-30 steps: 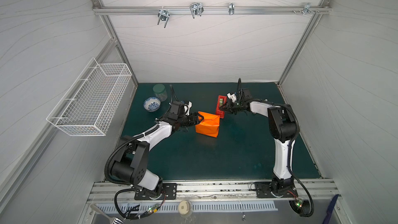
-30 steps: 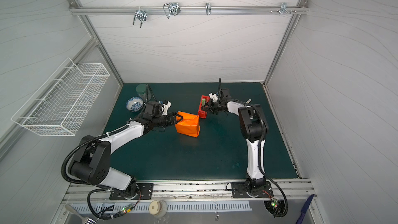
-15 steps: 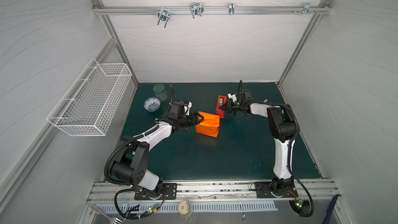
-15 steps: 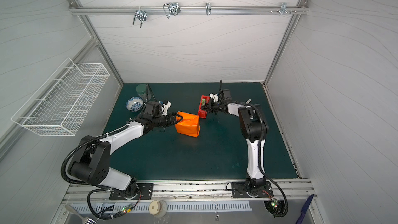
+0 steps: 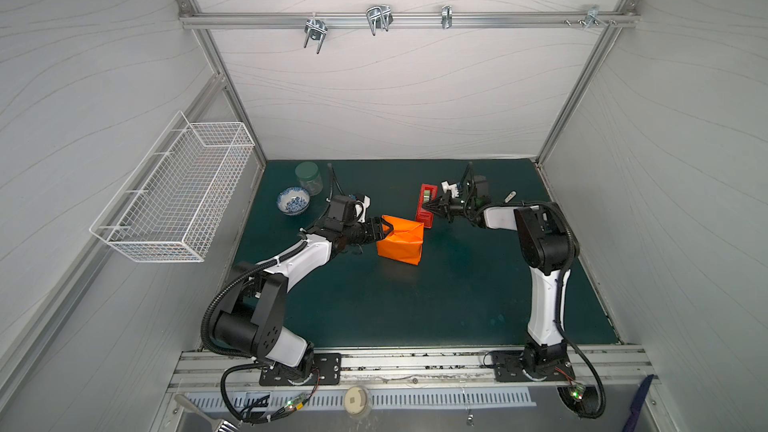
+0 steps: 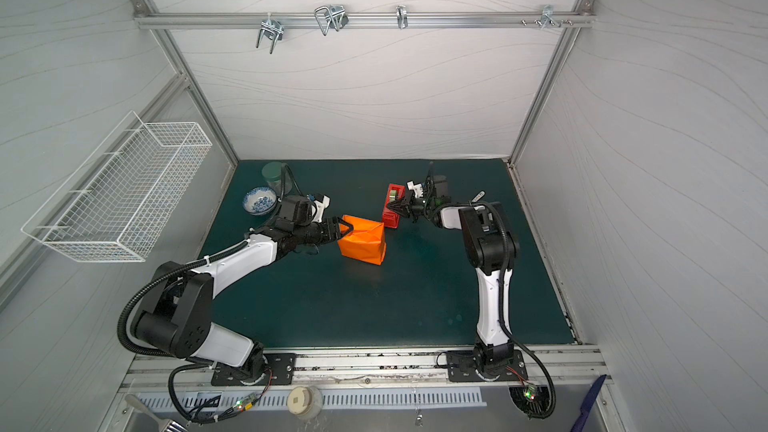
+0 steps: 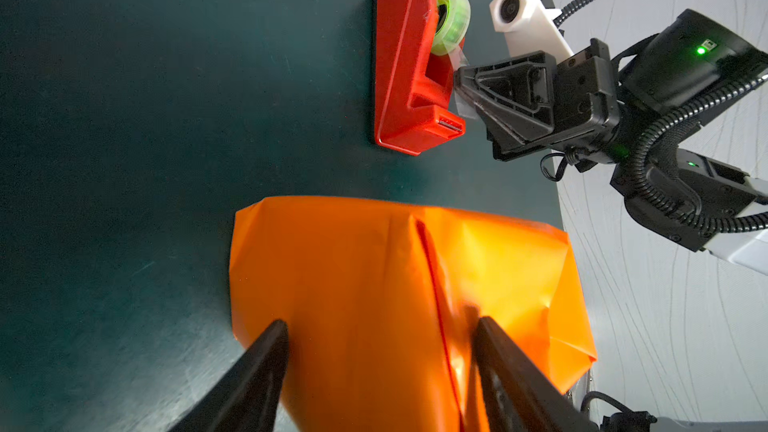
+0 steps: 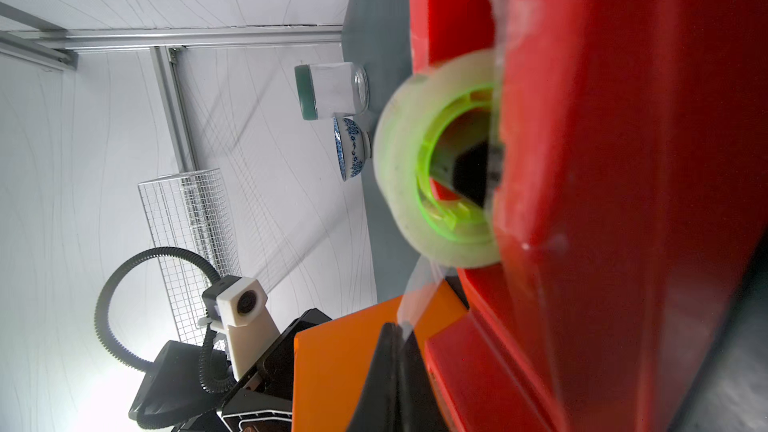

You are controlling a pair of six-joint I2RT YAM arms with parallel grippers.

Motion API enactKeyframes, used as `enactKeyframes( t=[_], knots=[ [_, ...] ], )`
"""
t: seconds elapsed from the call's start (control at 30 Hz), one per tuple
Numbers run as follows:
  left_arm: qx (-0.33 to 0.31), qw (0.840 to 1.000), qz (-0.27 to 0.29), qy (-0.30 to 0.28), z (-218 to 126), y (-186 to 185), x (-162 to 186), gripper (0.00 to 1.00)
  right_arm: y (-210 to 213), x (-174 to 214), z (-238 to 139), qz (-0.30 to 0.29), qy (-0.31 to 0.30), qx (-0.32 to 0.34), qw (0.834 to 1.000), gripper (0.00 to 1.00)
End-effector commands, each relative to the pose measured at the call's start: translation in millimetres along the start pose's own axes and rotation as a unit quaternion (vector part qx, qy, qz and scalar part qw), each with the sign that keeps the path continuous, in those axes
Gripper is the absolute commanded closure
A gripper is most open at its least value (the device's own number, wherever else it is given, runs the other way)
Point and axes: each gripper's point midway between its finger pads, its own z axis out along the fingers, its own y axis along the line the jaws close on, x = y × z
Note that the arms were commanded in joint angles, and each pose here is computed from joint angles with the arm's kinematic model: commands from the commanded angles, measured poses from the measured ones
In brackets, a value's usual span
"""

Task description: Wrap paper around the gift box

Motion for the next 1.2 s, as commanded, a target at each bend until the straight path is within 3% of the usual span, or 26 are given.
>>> enactKeyframes(
  t=[0.0, 0.93, 1.17],
  knots=[
    [-0.068, 0.997, -0.02, 0.039, 1, 37, 28, 0.28, 38, 12, -5, -0.025, 0.022, -0.043, 0.999, 1.0],
    [-0.074, 0.996, -0.021, 0.041, 3, 42, 28, 0.28, 11, 71, 6, -0.02, 0.048, -0.016, 0.999, 1.0],
    [-0.075, 0.996, -0.022, 0.043, 4, 43, 29, 0.28, -21, 76, 7, -0.011, 0.042, 0.024, 0.999, 1.0]
  ],
)
